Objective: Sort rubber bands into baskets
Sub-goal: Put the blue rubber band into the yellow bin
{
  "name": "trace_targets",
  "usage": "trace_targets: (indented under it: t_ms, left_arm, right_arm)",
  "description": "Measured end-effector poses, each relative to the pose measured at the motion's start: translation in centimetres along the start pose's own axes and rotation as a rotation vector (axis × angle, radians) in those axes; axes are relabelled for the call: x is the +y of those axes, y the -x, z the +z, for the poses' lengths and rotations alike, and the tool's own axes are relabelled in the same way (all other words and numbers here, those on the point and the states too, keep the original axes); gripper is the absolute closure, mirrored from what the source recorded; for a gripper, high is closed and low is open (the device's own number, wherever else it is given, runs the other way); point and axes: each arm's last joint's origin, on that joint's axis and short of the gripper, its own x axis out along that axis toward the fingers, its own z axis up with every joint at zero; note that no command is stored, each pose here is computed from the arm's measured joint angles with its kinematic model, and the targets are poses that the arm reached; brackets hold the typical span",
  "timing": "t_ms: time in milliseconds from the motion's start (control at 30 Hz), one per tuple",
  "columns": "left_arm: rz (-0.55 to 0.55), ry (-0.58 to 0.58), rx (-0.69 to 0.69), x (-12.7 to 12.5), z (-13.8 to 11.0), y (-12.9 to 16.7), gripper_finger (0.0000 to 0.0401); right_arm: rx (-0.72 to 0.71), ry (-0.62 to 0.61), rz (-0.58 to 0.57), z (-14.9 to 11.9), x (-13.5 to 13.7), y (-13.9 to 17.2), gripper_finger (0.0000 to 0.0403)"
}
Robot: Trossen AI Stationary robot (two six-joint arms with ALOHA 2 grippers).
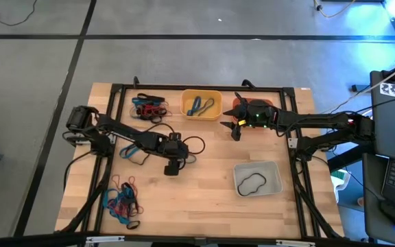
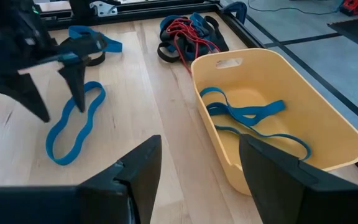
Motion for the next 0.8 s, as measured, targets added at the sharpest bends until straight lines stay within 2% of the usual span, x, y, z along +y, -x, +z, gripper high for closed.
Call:
trace_targets:
  t_ms: [267, 500, 667, 800]
  left_arm:
    - [0.076, -0.021, 0.061, 0.2, -0.6, -0.9, 0.015]
    - [0.073, -0.046, 0.083, 0.5, -0.7, -1.8, 0.015]
    - [-0.001, -0.008, 0.086, 1.1, -0.7, -2.1, 0.0156]
    - [-0.097, 0.052, 0.085, 1.9, -0.7, -2.4, 0.0193]
  right_arm:
    - [-0.001, 0.0, 0.0, 0.0, 0.0, 0.0, 0.0189]
    - [-0.001, 0.0, 0.0, 0.0, 0.0, 0.0, 0.0189]
    - [-0.001, 0.0, 0.0, 0.0, 0.0, 0.0, 0.0189]
    - [-0.001, 0.0, 0.0, 0.0, 0.0, 0.0, 0.0189]
